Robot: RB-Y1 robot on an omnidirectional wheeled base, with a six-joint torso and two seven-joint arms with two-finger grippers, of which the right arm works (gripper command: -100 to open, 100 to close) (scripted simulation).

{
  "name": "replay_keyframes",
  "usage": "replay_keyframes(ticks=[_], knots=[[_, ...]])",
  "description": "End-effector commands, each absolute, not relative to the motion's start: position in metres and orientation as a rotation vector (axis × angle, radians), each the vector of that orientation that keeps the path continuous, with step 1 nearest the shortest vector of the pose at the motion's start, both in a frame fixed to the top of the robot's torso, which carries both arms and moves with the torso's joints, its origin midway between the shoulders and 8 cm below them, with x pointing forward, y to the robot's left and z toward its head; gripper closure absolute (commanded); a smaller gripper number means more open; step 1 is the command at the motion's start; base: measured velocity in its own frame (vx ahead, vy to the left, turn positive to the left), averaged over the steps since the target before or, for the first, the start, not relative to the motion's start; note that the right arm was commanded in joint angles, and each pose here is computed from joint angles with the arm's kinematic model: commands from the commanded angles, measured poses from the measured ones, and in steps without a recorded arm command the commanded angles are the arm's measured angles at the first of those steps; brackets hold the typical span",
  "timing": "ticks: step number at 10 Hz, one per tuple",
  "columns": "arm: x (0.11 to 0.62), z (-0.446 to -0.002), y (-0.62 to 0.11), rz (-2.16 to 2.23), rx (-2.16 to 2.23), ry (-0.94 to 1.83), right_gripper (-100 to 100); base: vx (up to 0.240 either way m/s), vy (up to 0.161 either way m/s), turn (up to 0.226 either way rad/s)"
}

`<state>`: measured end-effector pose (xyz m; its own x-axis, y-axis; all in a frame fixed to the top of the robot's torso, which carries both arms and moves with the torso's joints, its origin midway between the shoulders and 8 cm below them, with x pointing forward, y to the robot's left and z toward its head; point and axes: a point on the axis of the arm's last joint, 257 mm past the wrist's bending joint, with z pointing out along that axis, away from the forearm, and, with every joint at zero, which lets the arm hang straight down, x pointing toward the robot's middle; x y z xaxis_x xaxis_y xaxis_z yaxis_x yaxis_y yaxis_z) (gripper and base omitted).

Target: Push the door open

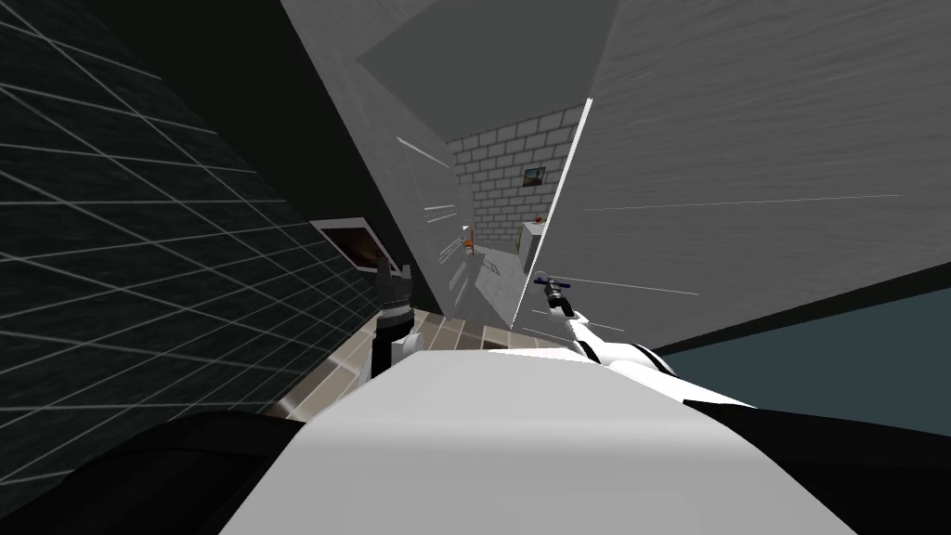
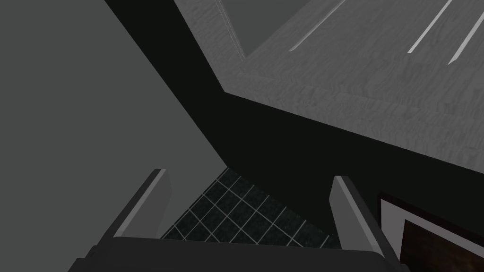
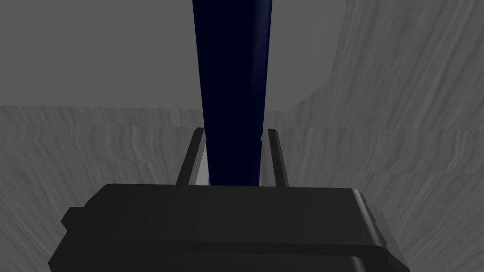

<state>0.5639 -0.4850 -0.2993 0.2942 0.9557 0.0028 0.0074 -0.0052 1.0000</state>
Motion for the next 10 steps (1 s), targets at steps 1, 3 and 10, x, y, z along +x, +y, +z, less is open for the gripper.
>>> replay_keyframes(ticks=[1,3,10], knots=[[0.564,-0.287,-0.495,0.980,1.330,0.967,100,0.155,0.013,-0.008],[0.557,-0.287,-0.511,0.953,1.343,0.940,100,0.176,0.030,-0.018],[0.534,-0.287,-0.554,0.874,1.379,0.862,100,0.177,0.013,-0.019]])
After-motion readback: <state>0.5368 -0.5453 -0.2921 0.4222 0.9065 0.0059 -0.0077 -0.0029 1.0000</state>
